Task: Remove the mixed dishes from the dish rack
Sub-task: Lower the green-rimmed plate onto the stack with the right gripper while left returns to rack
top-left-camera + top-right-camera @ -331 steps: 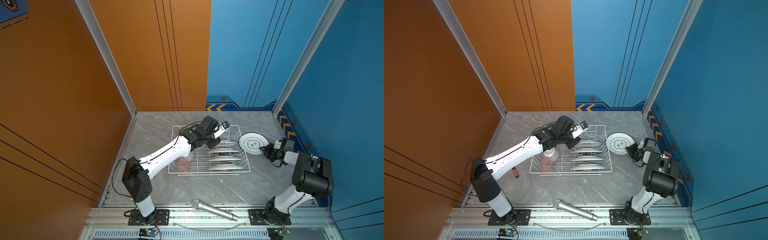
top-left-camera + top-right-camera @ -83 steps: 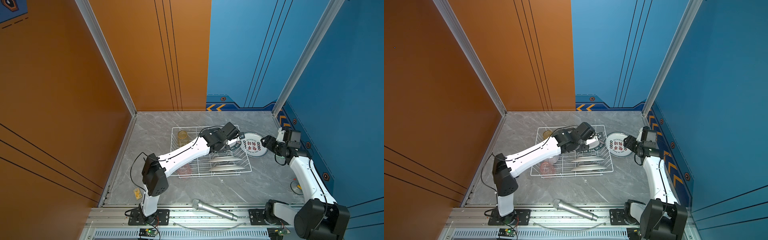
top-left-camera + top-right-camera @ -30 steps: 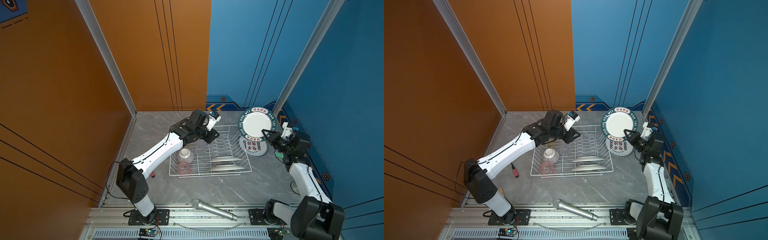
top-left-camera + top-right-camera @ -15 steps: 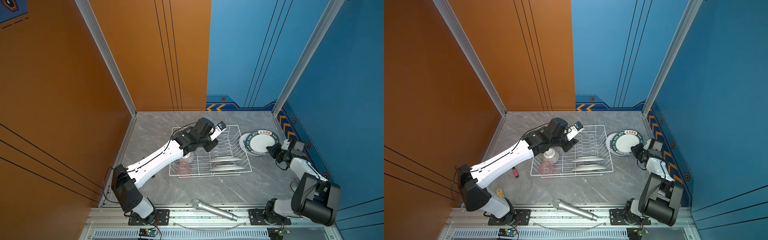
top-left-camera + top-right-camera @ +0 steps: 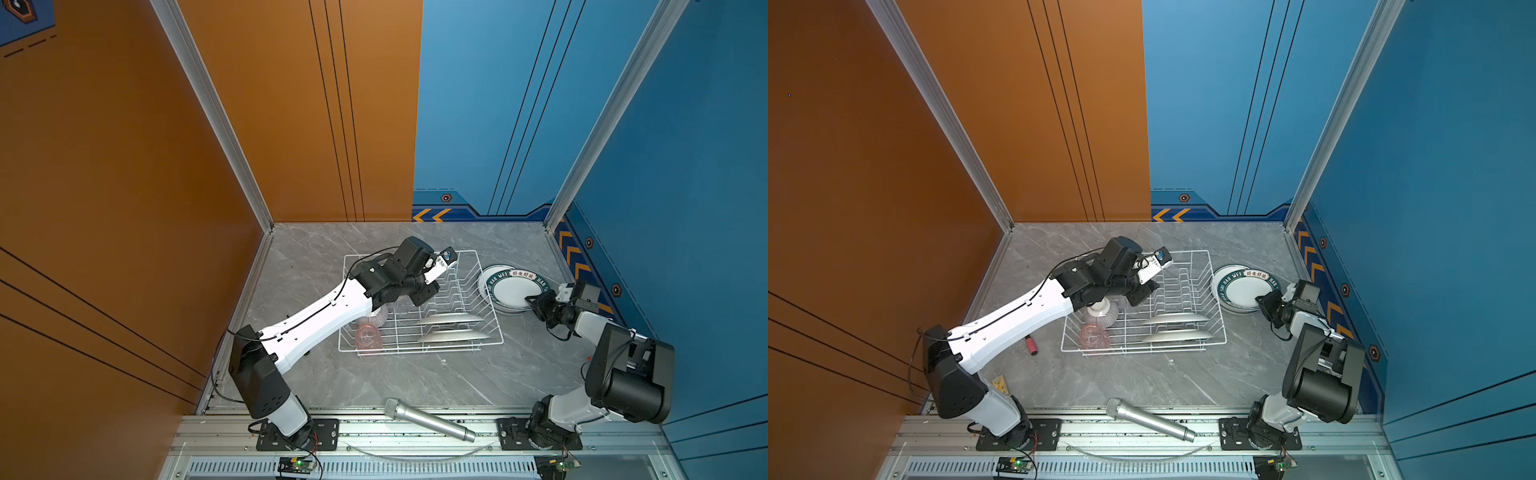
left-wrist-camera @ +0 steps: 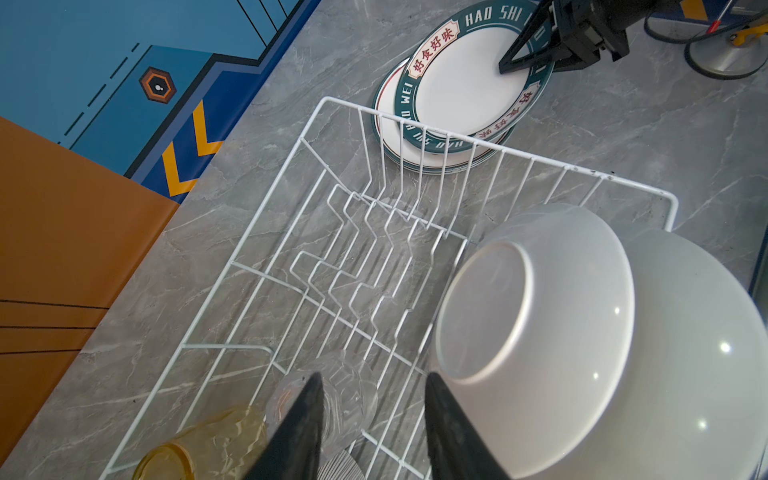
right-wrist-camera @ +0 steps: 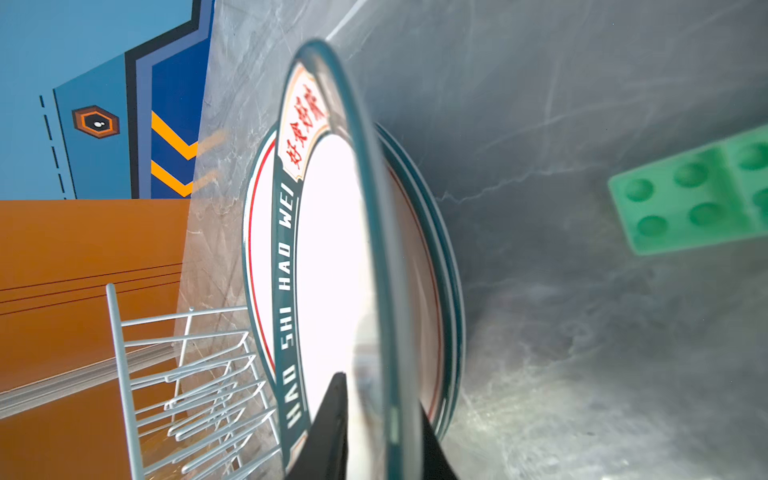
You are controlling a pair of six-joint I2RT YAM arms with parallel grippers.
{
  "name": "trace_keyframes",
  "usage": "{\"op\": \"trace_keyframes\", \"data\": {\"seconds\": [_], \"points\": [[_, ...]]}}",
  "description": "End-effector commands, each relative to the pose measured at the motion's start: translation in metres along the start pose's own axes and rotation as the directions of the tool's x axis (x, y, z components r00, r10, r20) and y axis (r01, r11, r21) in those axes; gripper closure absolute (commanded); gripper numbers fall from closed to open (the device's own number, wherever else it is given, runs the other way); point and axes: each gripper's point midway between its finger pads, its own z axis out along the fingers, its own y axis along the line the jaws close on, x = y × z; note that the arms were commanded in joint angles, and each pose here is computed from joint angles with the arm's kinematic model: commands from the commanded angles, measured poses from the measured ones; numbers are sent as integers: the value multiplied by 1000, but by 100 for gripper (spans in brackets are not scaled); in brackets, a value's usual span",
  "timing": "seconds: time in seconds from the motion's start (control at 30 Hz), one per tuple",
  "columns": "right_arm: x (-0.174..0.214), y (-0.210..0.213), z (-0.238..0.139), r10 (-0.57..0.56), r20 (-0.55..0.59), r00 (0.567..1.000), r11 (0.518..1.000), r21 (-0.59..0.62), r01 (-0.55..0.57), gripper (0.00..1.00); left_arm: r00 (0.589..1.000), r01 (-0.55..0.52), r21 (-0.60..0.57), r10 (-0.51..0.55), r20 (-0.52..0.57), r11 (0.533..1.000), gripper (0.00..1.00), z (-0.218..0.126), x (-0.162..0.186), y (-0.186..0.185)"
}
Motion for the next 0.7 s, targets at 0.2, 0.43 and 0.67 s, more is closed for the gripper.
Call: {"op": "trace_keyframes", "data": {"seconds": [0.2, 0.43, 0.67], "points": [[4, 5, -4, -84, -36, 996, 996, 31, 86, 55, 999, -32, -2, 32, -13, 999, 58, -1, -3, -3], [9, 1, -12, -197, -58, 979, 965, 163, 204, 41, 998, -45, 12, 45, -33, 999, 57, 4, 0, -8], [16, 1, -9, -289, -111, 951, 915, 259, 309, 39, 996, -69, 22, 70, -61, 997, 57, 9, 3, -13]]}}
